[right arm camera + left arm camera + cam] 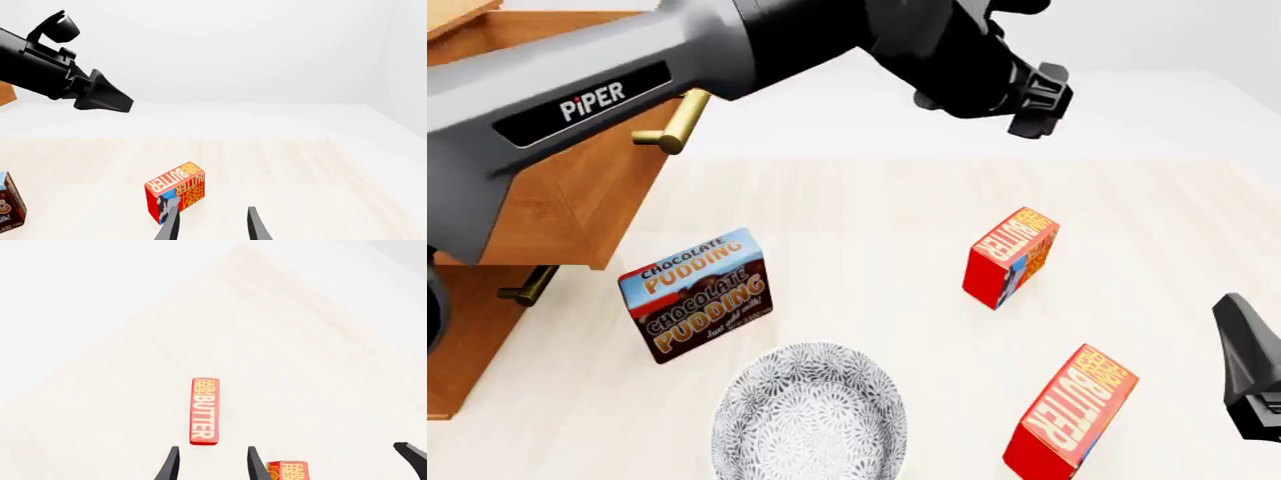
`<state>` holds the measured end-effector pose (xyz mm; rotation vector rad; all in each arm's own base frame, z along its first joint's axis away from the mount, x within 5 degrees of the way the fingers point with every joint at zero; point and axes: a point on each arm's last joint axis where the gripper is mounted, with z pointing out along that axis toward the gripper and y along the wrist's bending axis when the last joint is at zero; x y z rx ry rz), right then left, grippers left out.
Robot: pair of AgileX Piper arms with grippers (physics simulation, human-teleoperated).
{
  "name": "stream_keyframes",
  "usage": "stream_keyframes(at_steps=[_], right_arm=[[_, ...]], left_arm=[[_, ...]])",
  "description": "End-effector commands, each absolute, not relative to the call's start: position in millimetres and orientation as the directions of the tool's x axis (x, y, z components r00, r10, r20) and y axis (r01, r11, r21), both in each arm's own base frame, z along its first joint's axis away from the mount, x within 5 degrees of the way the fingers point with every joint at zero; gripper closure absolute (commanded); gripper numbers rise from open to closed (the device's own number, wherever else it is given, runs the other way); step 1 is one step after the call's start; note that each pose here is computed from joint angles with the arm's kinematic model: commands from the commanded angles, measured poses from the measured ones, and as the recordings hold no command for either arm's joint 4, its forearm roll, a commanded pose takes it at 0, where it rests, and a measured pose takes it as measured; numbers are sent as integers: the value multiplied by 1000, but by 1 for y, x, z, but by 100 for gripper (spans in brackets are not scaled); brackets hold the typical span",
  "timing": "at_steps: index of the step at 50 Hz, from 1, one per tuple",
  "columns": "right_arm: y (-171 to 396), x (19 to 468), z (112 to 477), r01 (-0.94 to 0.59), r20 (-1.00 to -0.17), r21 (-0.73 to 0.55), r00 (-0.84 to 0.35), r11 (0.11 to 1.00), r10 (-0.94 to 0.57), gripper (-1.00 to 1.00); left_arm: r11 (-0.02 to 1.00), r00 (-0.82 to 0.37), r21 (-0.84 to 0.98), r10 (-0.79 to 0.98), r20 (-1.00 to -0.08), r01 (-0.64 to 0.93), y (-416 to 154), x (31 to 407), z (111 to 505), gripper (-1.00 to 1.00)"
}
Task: Put the butter at the front in the top drawer of the cabinet and close it.
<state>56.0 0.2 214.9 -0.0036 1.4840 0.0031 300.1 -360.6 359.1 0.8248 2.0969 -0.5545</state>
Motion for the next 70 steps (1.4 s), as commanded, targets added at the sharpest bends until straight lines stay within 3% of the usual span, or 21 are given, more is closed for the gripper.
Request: stream_keyframes(at_steps=[1, 30, 70], right_arm=[[0, 56, 215, -4, -996, -1, 86, 1000, 0, -100], [0, 56, 215, -4, -996, 0, 87, 1000, 0, -100], [0, 56, 215, -4, -996, 0, 86, 1000, 0, -100]], left_arm=[[696, -501, -136, 353, -790, 705, -376, 302, 333, -100], [710, -567, -188, 344, -749, 679, -403, 306, 275, -100], [761, -628, -193, 333, -703, 619, -394, 334, 226, -100]])
